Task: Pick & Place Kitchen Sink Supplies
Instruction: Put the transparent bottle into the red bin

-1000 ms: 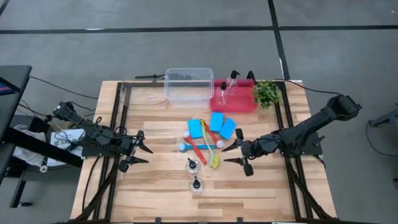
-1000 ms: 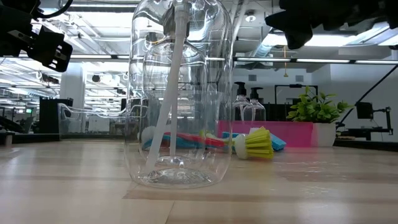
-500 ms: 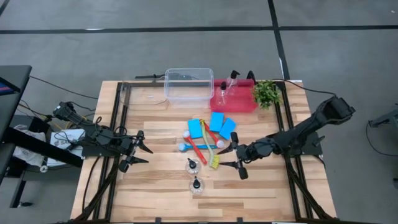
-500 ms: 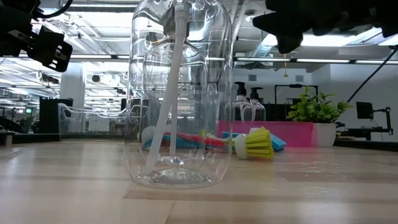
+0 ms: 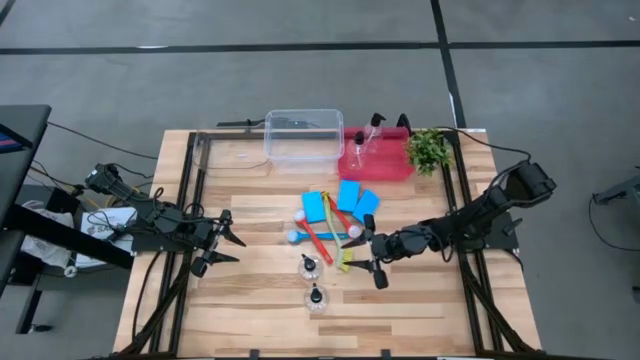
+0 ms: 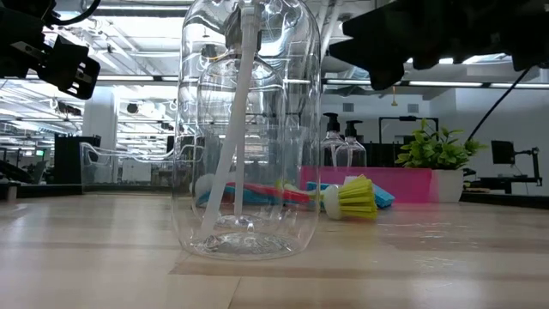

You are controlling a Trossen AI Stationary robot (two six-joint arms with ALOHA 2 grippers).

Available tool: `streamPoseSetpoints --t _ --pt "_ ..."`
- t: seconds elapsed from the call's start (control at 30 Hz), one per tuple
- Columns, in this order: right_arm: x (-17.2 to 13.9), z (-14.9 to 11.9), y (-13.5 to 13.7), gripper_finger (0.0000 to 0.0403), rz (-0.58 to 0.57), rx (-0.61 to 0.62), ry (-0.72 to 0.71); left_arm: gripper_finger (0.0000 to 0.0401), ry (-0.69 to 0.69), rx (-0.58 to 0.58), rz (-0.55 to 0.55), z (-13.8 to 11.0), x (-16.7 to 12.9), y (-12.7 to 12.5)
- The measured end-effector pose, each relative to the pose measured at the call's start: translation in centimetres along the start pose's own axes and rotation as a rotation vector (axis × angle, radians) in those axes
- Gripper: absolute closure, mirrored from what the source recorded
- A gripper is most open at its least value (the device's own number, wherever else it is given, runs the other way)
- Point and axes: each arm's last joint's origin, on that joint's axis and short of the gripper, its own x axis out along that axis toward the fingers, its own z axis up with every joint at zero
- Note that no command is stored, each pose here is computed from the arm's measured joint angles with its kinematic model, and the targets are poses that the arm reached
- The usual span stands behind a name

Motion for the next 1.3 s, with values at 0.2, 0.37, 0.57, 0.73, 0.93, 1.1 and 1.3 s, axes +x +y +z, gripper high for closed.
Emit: streamPoseSetpoints --t 0.2,0.37,0.57,0.73,0.93,1.1,1.3 --pt "-0.01 0.05 0.01 0.0208 0.000 0.017 -0.004 0.0199 0.000 0.000 0.000 0.00 0.00 0.00" --pt "-0.01 0.04 0.01 0.0191 0.001 0.041 -0.003 0.0199 0.000 0.000 0.000 0.00 0.00 0.00" --pt "0.01 0.02 -0.07 0.0179 -0.003 0.035 0.000 0.0199 0.000 0.000 0.000 0.00 0.00 0.00" --pt "0.05 0.02 -0.24 0.0179 -0.009 0.034 -0.001 0.0199 0.000 0.000 0.000 0.00 0.00 0.00" --pt "0.06 0.02 -0.30 0.0179 -0.012 0.034 -0.001 0.0199 0.000 0.000 0.000 0.00 0.00 0.00" --pt "0.06 -0.01 -0.31 0.0179 -0.013 0.033 0.003 0.0199 0.000 0.000 0.000 0.00 0.00 0.00" --pt "0.11 -0.10 -0.52 0.0179 -0.021 0.031 0.012 0.0199 0.000 0.000 0.000 0.00 0.00 0.00"
